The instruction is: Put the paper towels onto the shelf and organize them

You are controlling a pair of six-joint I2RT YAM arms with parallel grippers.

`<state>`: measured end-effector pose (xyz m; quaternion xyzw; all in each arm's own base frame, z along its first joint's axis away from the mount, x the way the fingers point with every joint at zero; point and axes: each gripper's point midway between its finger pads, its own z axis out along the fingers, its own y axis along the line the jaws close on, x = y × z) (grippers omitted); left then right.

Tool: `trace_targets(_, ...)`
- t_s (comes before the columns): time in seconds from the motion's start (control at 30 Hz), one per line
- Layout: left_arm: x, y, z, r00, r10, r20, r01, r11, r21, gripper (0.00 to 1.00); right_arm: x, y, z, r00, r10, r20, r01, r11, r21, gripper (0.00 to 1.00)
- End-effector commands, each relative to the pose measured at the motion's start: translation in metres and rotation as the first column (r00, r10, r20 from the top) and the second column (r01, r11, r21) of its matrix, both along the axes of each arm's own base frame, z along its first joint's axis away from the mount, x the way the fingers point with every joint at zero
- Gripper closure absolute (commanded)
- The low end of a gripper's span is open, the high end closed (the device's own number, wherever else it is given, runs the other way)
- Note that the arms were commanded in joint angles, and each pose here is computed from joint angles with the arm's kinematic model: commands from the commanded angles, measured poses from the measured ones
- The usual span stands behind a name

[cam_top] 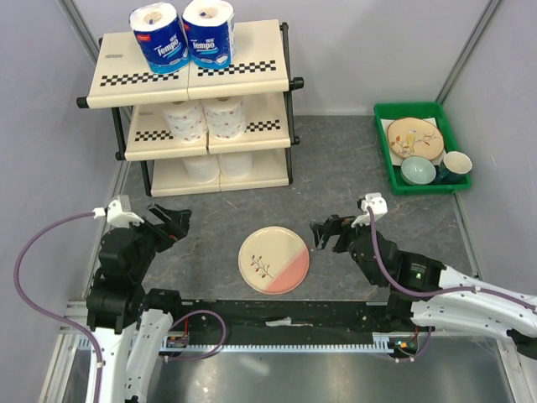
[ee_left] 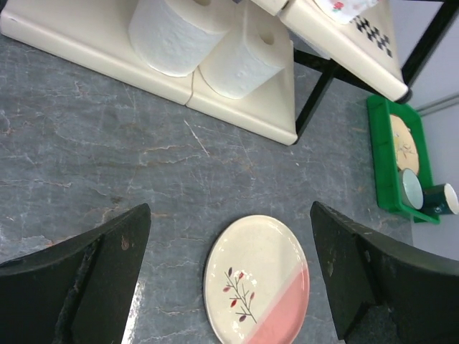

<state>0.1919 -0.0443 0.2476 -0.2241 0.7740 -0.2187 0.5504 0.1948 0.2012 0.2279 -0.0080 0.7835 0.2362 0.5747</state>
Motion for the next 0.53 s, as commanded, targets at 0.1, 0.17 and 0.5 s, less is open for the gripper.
trace_targets(0.1, -0.025, -0.004, 0.011, 0.996, -0.035, 0.087, 0.037, 0.999, -0.02, 0.01, -0.012, -0.047, -0.016, 0.996, -0.083, -0.031, 0.082, 0.997, -0.012, 0.02)
trace_targets(0.17, -0.027, -0.003, 0.011, 0.996, -0.029, 0.087, 0.031, 0.999, -0.02, 0.01, -0.012, -0.057, -0.013, 0.994, -0.106, -0.024, 0.105, 0.994, -0.032, 0.02)
trace_targets(0.5, -0.034, 0.002, 0.023, 0.994, -0.013, 0.113, 0.014, 1.0, -0.002, 0.01, -0.011, -0.081, -0.009, 0.984, -0.178, 0.002, 0.178, 0.982, -0.062, 0.02)
